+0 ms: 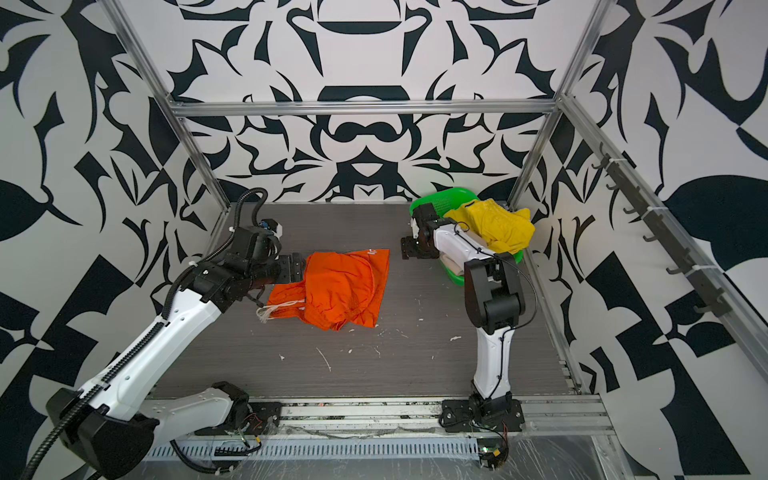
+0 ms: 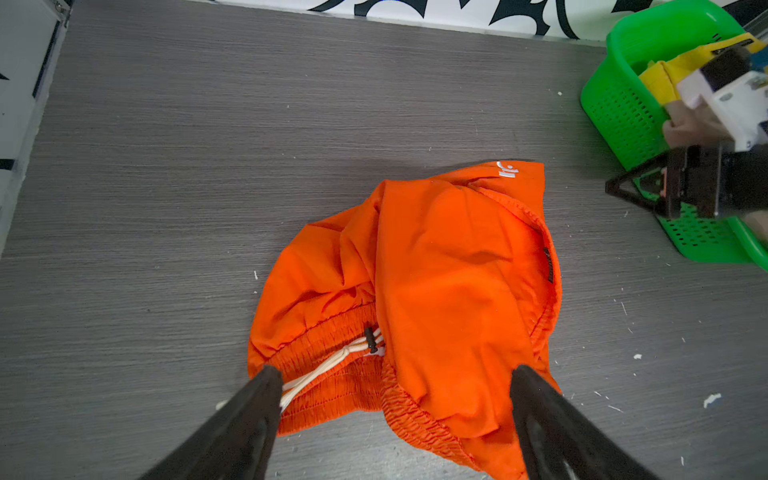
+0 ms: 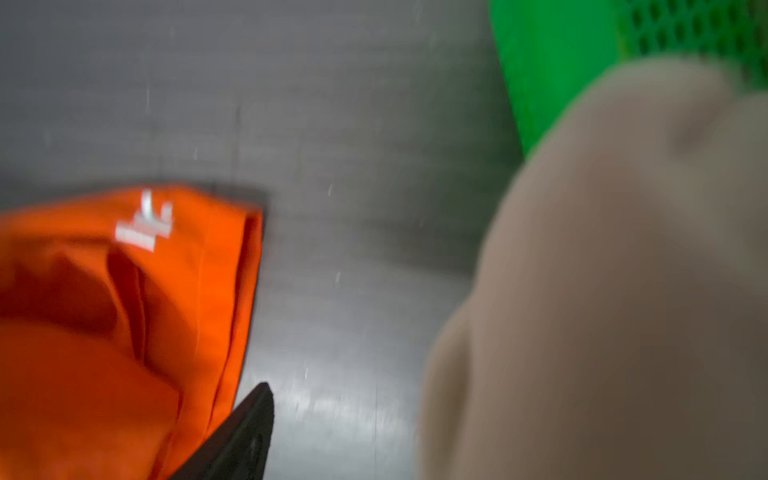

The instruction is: Fold and stack the shorts

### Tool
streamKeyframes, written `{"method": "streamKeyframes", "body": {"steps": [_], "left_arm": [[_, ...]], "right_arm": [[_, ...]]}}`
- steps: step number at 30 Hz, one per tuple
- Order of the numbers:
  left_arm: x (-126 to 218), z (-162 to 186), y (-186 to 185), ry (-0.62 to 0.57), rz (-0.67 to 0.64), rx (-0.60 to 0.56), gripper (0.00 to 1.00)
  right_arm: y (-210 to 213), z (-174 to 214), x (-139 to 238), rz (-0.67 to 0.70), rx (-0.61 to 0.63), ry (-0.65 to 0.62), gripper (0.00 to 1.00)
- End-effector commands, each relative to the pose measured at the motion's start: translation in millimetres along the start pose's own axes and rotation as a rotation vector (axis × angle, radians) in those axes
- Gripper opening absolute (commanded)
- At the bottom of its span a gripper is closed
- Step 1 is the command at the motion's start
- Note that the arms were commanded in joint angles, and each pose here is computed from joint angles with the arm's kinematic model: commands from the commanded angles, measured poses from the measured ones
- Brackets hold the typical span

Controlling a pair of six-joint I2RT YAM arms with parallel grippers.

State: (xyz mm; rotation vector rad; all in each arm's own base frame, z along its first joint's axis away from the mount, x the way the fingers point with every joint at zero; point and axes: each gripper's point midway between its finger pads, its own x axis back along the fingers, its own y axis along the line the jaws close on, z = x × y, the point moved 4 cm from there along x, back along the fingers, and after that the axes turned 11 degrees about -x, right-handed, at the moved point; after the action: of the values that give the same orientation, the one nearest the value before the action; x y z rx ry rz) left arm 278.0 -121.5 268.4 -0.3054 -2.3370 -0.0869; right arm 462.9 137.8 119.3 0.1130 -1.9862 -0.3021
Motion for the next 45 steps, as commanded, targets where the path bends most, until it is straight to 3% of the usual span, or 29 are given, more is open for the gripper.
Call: {"method": "streamKeyframes", "body": {"steps": [1,5,10,17,22,25,30,33,36,41,45], "left_arm": [[-2,7,6,0.01,-0.038,0.029,0.9],[-8,17,7,0.037,-0.042,0.047,0.9],[-15,34,10,0.087,-0.034,0.078,0.91],[-22,65,21,0.171,0.0,0.238,0.92],[-34,92,35,0.248,0.004,0.392,0.92],[-47,107,45,0.278,0.039,0.493,0.9],[-59,121,56,0.298,0.029,0.563,0.9],[-65,131,67,0.314,-0.012,0.612,0.9],[-72,139,76,0.319,-0.033,0.651,0.9],[-91,146,79,0.335,-0.011,0.682,0.89],[-110,153,80,0.382,-0.014,0.697,0.87]], "right_arm": [[-4,-57,9,0.018,-0.033,-0.166,0.75],[-23,-91,-4,0.04,-0.102,-0.199,0.75],[-19,-113,-3,0.0,-0.098,-0.224,0.75],[30,-107,64,-0.139,-0.033,-0.254,0.75],[89,-42,105,-0.233,0.085,-0.201,0.77],[134,26,110,-0.311,0.162,-0.124,0.77],[202,140,114,-0.382,0.384,-0.062,0.77],[230,187,113,-0.368,0.529,-0.064,0.77],[247,216,101,-0.321,0.639,-0.051,0.79],[248,230,73,-0.195,0.731,-0.032,0.96],[243,225,51,-0.088,0.747,-0.06,0.96]]}}
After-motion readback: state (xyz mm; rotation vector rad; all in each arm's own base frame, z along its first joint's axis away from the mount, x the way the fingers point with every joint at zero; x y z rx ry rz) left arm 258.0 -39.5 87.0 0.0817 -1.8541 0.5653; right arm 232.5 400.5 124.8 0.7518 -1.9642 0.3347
